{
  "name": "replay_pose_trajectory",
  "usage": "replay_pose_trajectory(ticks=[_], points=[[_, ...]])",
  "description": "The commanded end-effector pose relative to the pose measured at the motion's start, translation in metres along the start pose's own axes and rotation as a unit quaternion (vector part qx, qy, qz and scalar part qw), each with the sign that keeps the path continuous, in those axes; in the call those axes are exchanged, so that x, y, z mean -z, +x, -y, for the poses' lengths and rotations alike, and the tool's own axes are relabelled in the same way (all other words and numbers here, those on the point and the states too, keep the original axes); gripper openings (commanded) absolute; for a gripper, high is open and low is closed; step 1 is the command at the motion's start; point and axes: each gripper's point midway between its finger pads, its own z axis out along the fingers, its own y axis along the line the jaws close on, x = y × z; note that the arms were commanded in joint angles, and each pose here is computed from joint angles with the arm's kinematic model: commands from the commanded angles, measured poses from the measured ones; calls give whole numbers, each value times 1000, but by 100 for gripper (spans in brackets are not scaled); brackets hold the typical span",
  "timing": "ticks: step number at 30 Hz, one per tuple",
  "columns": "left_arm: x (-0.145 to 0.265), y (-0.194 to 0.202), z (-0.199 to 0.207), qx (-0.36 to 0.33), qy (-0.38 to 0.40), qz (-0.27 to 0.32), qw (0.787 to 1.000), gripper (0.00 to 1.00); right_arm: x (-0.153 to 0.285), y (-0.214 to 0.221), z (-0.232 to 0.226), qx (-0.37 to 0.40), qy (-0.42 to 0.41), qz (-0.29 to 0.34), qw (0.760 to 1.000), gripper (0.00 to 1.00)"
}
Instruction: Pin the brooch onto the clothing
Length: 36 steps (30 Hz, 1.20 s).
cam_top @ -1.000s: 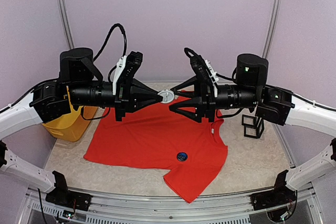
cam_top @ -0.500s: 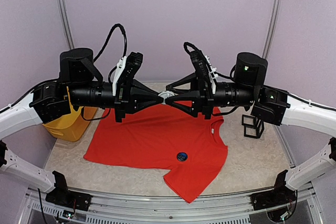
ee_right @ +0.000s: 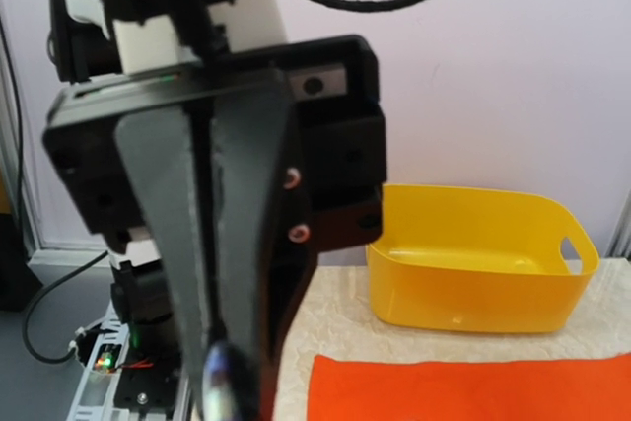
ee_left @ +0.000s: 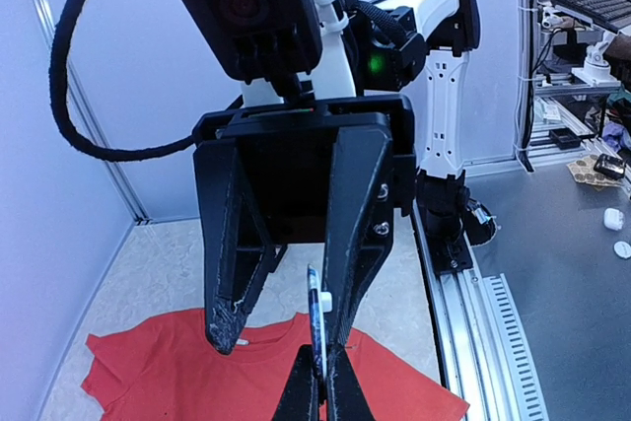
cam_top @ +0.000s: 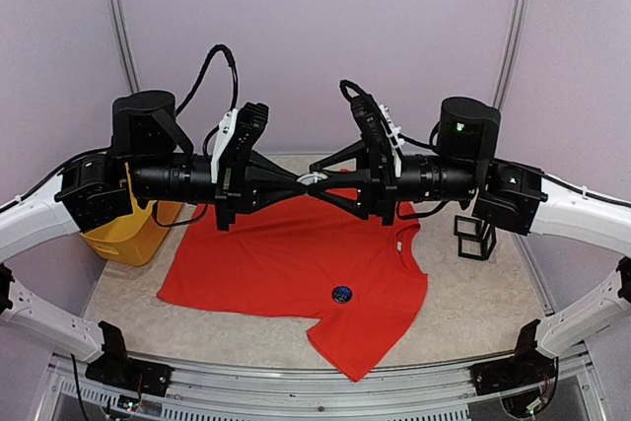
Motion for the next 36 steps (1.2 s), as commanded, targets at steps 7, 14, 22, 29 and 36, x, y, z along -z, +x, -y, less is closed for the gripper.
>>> replay_pose_trajectory(ticks=[7,14,22,29,36], points=[[0,-7,14,1,20,18,1000,0,-1,0,-13,41,-54,-22,997,56],[8,-2,-12,28,-23,26,999,0,22,-1,-45,61,-119,-20,991,63],[8,-3,-8,27,-12,29,999,0,23,-15,-5,48,10,19,999,30],[8,-3,-6,27,-9,30,999,0,15,-13,0,31,12,15,999,19],[6,-3,-2,26,2,30,999,0,9,-6,1,18,4,6,1000,15]])
